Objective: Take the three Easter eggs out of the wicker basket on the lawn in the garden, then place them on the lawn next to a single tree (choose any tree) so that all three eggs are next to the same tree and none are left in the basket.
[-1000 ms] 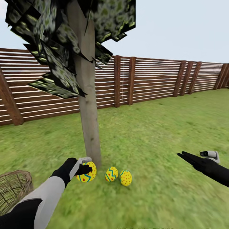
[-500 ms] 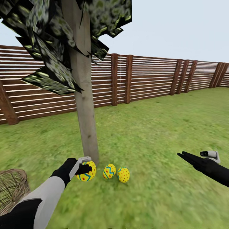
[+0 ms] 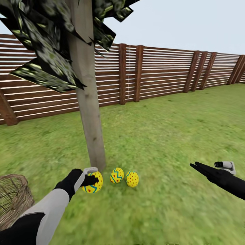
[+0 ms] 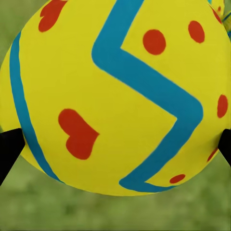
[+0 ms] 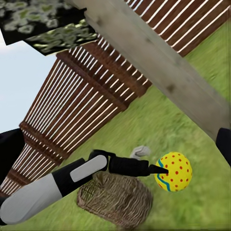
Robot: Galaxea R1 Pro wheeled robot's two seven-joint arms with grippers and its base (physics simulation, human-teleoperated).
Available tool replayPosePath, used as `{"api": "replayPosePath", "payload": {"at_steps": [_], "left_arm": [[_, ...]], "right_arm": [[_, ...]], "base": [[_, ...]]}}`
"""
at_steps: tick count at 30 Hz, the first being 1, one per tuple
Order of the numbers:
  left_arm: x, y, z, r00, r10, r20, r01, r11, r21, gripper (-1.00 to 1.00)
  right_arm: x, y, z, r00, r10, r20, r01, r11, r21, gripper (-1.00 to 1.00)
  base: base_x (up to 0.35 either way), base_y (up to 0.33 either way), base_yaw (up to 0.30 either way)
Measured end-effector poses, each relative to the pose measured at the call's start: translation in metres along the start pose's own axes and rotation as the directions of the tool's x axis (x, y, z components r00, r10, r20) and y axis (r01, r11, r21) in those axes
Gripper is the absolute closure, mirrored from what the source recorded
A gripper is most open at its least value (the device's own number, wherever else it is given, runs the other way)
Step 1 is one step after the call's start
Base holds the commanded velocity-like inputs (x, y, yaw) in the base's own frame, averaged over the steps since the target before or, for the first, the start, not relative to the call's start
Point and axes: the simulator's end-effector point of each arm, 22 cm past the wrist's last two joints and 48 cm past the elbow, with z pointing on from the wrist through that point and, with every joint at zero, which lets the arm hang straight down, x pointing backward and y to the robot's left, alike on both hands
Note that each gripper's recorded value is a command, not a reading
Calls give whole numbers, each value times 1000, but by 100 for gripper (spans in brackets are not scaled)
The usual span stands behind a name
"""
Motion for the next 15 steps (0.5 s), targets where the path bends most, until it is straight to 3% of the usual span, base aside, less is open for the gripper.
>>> {"api": "replayPosePath", "payload": {"at_steps": [15], "left_arm": [[22,9,41,1000,-3,-25,3,1000,-14,100]], "right_arm": [[19,-40,6,997,69,-29,-68,997,46,-100]], "base": [[0,0,0]]}}
